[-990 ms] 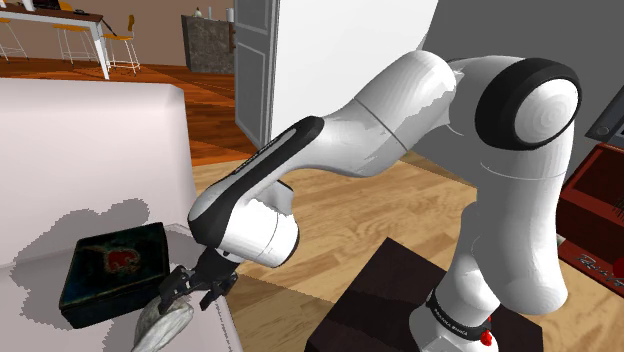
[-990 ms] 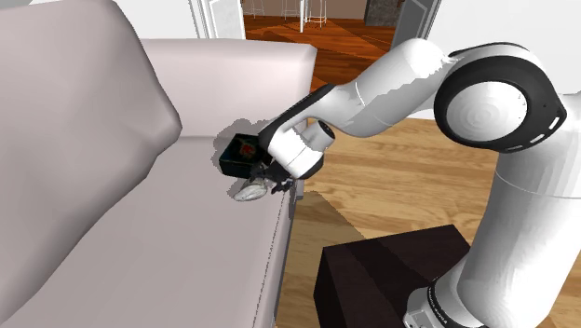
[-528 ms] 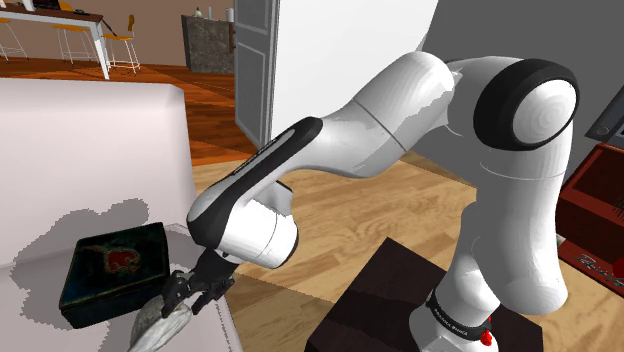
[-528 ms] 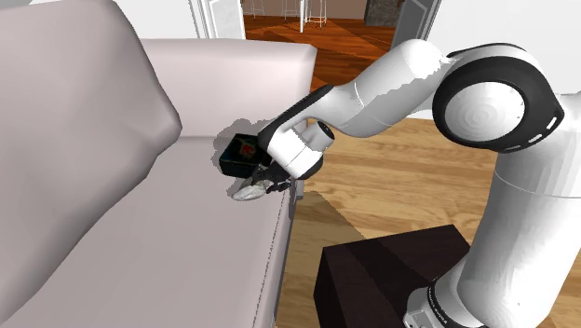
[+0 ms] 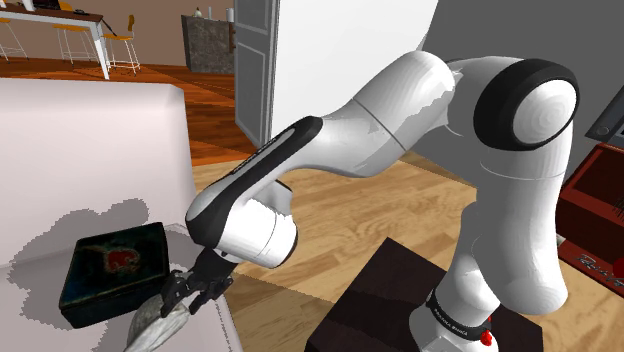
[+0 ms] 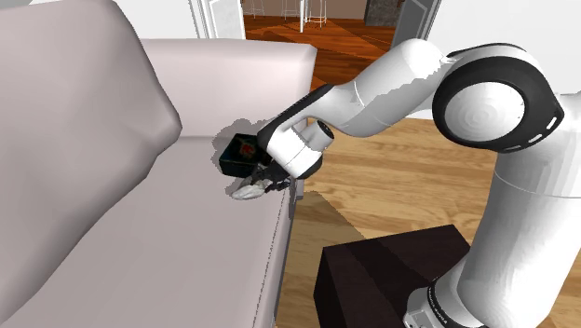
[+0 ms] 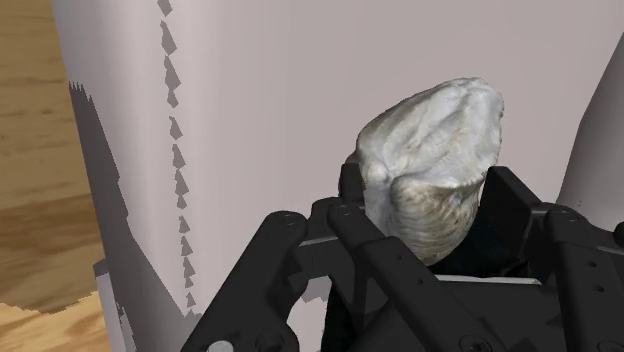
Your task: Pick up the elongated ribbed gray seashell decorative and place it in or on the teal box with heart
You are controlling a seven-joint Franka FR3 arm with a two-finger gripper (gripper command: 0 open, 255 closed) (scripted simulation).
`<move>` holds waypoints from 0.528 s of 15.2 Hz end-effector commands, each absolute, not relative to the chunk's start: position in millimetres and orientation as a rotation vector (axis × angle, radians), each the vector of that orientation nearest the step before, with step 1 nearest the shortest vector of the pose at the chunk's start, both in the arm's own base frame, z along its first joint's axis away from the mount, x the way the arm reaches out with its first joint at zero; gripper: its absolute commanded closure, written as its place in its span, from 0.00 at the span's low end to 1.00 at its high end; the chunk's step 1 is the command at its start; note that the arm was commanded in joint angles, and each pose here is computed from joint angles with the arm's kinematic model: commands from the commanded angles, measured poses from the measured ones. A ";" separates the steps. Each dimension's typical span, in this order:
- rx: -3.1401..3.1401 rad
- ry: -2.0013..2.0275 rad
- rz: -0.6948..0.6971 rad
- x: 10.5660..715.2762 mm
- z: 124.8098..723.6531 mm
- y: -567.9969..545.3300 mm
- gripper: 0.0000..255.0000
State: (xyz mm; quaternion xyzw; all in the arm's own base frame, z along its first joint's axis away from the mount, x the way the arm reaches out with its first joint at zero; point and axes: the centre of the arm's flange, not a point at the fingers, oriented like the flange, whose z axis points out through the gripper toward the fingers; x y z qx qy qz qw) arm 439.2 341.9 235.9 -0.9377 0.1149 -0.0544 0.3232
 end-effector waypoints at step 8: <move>-2.464 0.303 -0.135 437.6 270.3 340.3 1.00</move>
